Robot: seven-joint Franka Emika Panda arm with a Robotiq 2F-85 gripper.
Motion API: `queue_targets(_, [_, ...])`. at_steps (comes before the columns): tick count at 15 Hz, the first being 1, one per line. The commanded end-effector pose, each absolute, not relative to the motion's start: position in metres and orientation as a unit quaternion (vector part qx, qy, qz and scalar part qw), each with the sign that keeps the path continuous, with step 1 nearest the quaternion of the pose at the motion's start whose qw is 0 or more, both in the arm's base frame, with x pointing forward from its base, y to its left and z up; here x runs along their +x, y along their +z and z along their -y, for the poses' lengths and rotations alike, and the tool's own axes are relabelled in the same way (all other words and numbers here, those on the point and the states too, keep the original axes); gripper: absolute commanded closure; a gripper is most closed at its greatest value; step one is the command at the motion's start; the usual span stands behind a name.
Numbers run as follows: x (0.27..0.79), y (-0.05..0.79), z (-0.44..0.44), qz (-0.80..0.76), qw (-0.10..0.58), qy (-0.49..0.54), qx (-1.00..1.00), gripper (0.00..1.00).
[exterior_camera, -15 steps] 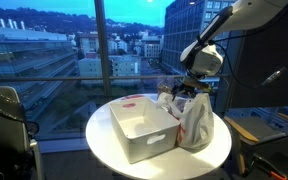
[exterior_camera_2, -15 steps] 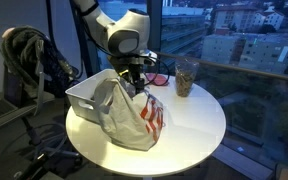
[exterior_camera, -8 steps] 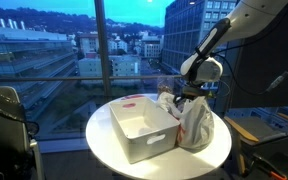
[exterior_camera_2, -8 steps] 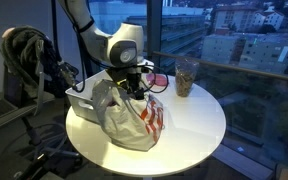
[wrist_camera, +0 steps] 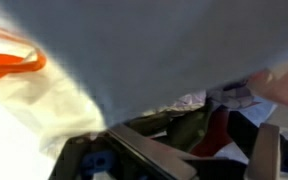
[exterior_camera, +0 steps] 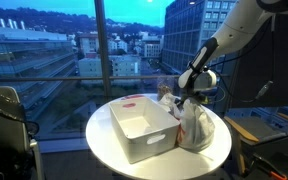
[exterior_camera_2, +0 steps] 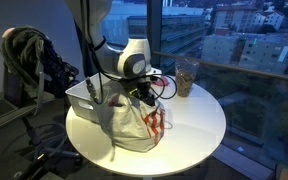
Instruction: Put the purple shirt, the turnip plushie, moose toy and bowl in the basket
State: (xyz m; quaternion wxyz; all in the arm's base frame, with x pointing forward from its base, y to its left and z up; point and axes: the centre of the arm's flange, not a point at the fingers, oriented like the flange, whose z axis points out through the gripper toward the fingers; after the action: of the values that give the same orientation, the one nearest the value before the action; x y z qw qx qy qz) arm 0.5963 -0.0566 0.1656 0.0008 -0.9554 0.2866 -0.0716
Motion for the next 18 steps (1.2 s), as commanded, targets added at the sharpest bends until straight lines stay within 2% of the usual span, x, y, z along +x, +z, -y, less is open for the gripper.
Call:
queue_targets(1, [0.611, 0.147, 0.065, -0.300, 0.006, -0.067, -0.952, 0.00])
queue_targets(4, [0.603, 0.145, 0.053, -0.301, 0.036, -0.053, -0.951, 0.00])
queue_targets(9, [0.600, 0.124, 0.070, -0.298, -0.021, -0.034, -0.954, 0.00])
queue_targets(15, [0.592, 0.114, 0.067, -0.287, -0.003, -0.009, -0.958, 0.00])
queue_targets(16, [0.592, 0.115, 0.065, -0.282, -0.006, -0.009, -0.959, 0.18])
queue_targets(18, [0.593, 0.118, 0.061, -0.275, -0.007, -0.010, -0.961, 0.35])
